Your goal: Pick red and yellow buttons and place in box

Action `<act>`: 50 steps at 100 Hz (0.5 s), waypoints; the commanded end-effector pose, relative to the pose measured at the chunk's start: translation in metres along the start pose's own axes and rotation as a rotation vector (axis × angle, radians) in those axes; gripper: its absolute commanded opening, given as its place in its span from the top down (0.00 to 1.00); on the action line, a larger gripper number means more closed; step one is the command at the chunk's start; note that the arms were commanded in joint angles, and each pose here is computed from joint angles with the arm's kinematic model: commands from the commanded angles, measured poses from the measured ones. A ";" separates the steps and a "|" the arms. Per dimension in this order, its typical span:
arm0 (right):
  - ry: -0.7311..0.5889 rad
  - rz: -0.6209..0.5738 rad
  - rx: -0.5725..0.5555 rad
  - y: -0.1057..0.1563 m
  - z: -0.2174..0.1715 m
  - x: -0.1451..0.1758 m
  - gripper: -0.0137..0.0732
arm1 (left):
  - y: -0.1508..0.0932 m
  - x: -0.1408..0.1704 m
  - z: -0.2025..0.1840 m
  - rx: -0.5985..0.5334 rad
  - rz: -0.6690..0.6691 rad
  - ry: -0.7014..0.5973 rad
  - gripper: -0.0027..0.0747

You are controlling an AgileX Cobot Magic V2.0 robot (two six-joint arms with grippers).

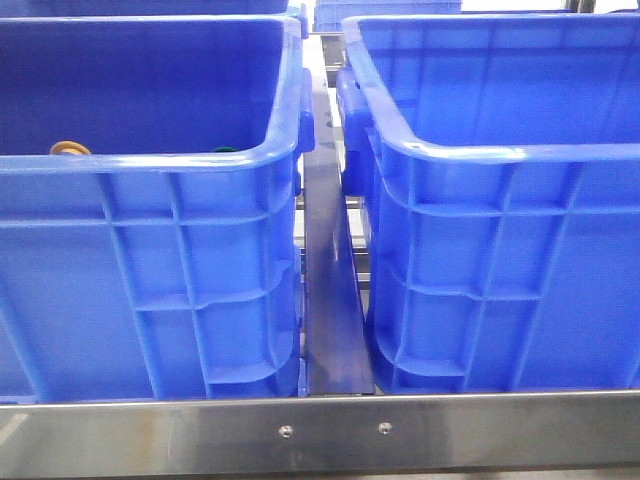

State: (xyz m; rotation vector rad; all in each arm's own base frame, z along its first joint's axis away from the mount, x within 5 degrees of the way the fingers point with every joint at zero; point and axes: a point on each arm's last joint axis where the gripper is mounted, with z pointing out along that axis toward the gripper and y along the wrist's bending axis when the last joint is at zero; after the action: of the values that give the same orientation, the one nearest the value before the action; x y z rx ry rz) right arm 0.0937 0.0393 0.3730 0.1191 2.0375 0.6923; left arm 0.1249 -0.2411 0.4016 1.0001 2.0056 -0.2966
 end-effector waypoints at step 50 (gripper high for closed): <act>0.180 0.065 -0.647 0.042 0.072 -0.037 0.10 | 0.003 -0.011 -0.017 0.019 -0.001 -0.102 0.99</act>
State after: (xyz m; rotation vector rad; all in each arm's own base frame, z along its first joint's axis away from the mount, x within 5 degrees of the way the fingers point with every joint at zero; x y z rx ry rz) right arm 0.1628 0.0842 0.3754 -0.2074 1.9693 1.3213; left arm 0.1248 -0.2409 0.4014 1.0001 2.0080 -0.2951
